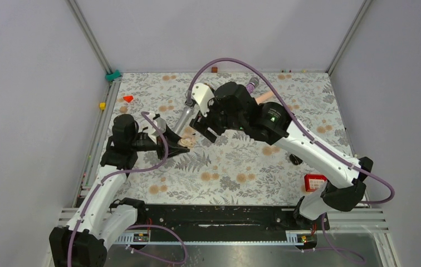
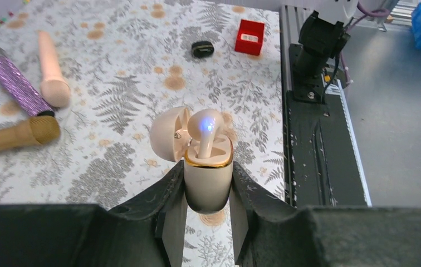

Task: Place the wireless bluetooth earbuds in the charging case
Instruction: Place the earbud in the charging case, then pick up the earbud from the center of the board.

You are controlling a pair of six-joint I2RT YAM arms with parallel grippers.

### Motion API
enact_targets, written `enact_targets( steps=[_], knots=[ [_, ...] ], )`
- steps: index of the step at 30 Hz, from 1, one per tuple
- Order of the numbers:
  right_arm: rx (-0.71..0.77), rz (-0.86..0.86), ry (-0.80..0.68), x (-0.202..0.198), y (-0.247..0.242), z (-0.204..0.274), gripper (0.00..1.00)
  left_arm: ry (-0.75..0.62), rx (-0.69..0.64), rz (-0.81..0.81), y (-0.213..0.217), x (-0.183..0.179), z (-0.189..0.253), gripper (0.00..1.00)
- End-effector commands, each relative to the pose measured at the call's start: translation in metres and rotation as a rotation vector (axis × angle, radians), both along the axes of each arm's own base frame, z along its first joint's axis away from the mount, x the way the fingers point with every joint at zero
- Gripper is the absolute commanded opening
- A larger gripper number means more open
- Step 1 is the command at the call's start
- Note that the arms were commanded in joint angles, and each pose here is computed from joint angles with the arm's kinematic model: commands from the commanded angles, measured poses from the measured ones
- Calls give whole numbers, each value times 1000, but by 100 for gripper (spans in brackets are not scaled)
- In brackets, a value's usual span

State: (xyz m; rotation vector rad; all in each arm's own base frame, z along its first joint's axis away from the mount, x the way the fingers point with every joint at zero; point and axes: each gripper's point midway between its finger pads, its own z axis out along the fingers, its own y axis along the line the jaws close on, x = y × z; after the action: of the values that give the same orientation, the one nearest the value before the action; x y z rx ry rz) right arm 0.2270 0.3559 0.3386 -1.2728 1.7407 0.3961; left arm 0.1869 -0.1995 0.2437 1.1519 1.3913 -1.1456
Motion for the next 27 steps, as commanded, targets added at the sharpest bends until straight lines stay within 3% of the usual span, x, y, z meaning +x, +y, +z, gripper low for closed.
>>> enact_targets(
  steps=[1,4,9,13,17,24,27],
  knots=[
    [74,45,31,-8,-9,14,77,-165,-71,63,-1,19,44,0],
    [71,69,30,-11,-10,12,79,-256,-138,63,-4,22,70,0],
    [112,110,40,-19,-9,31,80,-281,-280,19,-14,9,81,0],
    [141,116,49,-22,-13,49,81,-210,-390,-11,-19,-3,79,0],
    [164,148,66,-31,-19,57,81,-164,-404,-6,-20,0,74,0],
    [47,150,51,-22,-34,-2,81,-132,-403,15,-19,4,66,0],
    [-21,84,38,-3,-60,-43,91,-131,-399,38,-14,10,66,0]
  ],
)
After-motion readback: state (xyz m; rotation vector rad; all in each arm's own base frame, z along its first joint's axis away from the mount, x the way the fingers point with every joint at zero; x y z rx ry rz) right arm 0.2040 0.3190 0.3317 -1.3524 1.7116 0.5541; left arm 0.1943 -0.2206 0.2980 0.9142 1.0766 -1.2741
